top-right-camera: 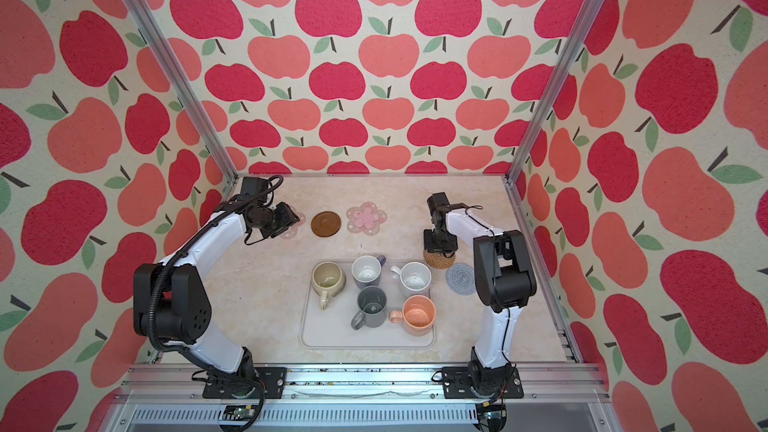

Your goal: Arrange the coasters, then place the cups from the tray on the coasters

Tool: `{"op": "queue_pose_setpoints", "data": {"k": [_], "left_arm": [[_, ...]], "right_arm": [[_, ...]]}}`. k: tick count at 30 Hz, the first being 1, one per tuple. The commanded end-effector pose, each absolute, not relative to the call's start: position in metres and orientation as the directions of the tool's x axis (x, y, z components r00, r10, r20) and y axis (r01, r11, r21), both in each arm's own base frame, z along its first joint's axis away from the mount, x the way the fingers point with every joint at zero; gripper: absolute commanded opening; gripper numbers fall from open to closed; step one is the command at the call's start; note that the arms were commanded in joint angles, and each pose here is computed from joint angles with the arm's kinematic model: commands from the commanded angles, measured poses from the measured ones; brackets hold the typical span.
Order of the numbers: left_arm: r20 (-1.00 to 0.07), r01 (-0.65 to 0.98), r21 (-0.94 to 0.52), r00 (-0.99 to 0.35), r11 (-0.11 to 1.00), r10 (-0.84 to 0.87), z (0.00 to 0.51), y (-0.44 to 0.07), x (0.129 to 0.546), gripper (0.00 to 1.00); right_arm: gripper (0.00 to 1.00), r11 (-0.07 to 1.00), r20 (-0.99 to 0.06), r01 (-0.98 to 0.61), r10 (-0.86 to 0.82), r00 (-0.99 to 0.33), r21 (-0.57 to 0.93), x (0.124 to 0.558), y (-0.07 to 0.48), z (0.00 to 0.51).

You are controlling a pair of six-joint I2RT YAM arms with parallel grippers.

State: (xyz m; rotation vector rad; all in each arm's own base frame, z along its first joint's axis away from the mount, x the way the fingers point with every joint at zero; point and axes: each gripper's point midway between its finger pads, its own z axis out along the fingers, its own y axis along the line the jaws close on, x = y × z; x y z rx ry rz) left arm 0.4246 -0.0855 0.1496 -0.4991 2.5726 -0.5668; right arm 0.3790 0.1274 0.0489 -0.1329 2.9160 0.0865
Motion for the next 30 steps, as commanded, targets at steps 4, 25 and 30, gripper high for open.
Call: {"op": "queue_pose_setpoints", "data": {"k": [4,25,30], "left_arm": [[-0.331,-0.18,-0.446,-0.877,0.877,-0.349,0.149,-0.112,0.444,0.51],[-0.254,-0.094,-0.402,-0.945,0.911,-0.209,0.112,-0.176,0.495,0.52],[-0.236,-0.075,-0.418,-0.953,0.905,-0.188,0.101,-0.19,0.505,0.52]], "right_arm": [[0.36,0.976,-0.361,-0.16,-0.096,-0.928,0.149,0.408,0.159,0.103],[0.42,0.885,-0.388,-0.254,-0.093,-0.917,0.39,0.446,0.232,0.09],[0.43,0.867,-0.382,-0.267,-0.098,-0.919,0.42,0.451,0.243,0.084]]}}
